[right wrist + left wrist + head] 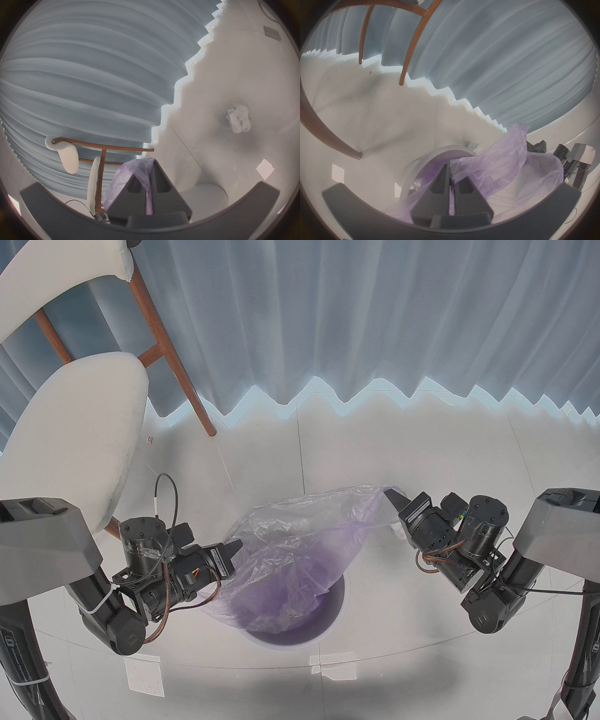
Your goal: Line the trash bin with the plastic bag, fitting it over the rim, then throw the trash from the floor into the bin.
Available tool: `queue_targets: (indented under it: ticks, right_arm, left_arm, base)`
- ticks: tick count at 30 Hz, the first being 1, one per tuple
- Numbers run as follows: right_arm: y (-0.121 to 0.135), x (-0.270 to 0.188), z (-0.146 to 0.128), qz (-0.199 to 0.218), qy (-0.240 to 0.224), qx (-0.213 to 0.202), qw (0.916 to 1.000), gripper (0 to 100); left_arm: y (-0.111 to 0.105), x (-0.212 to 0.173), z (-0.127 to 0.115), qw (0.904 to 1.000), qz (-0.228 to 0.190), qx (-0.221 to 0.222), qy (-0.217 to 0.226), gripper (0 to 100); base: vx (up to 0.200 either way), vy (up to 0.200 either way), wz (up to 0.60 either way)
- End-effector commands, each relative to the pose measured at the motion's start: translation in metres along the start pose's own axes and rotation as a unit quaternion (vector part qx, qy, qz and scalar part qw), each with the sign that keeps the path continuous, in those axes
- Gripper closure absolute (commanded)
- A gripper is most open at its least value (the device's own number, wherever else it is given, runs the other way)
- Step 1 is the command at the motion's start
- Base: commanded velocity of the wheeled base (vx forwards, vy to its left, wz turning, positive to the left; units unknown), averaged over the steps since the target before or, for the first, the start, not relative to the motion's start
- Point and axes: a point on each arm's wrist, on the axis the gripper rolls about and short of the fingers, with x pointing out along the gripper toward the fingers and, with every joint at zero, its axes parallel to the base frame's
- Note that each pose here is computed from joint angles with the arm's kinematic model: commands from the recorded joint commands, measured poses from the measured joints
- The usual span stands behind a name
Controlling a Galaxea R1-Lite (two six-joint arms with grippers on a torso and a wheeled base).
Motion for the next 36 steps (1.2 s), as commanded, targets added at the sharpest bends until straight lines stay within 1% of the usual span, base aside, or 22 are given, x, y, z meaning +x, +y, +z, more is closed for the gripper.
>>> queue_targets:
  ticks: [1,3,7,10,13,17,21,27,28,31,36]
  right_arm:
    - [-0.006,0.002,-0.009,-0.002,0.008,0.000,1.0000,100]
    - [-0.005,0.004,-0.016,0.000,0.017,0.001,0.9999,100]
    - [-0.008,0.010,-0.020,0.003,0.018,0.000,0.9998,100]
    - [-0.014,0.019,-0.024,0.002,0.013,0.000,0.9999,100]
    - [-0.016,0.025,-0.024,0.005,0.005,0.000,1.0000,100]
    - [-0.017,0.027,-0.025,0.006,0.004,0.001,1.0000,100]
    - [-0.022,0.029,-0.026,0.001,0.002,0.001,1.0000,100]
    - [-0.031,0.032,-0.031,-0.011,0.003,0.001,0.9999,100]
    - [-0.033,0.032,-0.032,-0.013,0.002,0.001,0.9999,100]
    - [-0.035,0.033,-0.033,-0.016,0.003,0.001,0.9999,100]
    - [-0.043,0.035,-0.038,-0.023,0.007,0.000,0.9997,100]
  left_arm:
    - [0.011,0.007,-0.001,0.9999,0.013,-0.005,0.000,100]
    - [0.013,0.008,0.002,0.9999,0.015,-0.006,-0.006,100]
    - [0.017,0.008,0.005,0.9997,0.019,-0.007,-0.011,100]
    - [0.020,0.012,0.011,0.9990,0.020,-0.034,-0.023,100]
    - [0.024,0.016,0.012,0.9983,0.025,-0.047,-0.025,100]
    - [0.029,0.019,0.010,0.9981,0.032,-0.048,-0.023,100]
    - [0.038,0.025,0.015,0.9970,0.045,-0.050,-0.038,100]
    - [0.045,0.033,0.011,0.9965,0.053,-0.053,-0.037,100]
    - [0.047,0.036,0.010,0.9956,0.063,-0.053,-0.044,100]
    - [0.050,0.041,0.008,0.9946,0.074,-0.052,-0.050,100]
    - [0.052,0.042,0.006,0.9944,0.078,-0.052,-0.049,100]
  base:
    - [0.000,0.000,0.00]
    - [0.000,0.000,0.00]
    - [0.000,0.000,0.00]
    - [0.000,0.000,0.00]
    - [0.000,0.000,0.00]
    - [0.000,0.000,0.00]
    - [0.000,0.000,0.00]
    - [0.000,0.000,0.00]
    - [0.000,0.000,0.00]
    - [0.000,0.000,0.00]
    - [0.000,0.000,0.00]
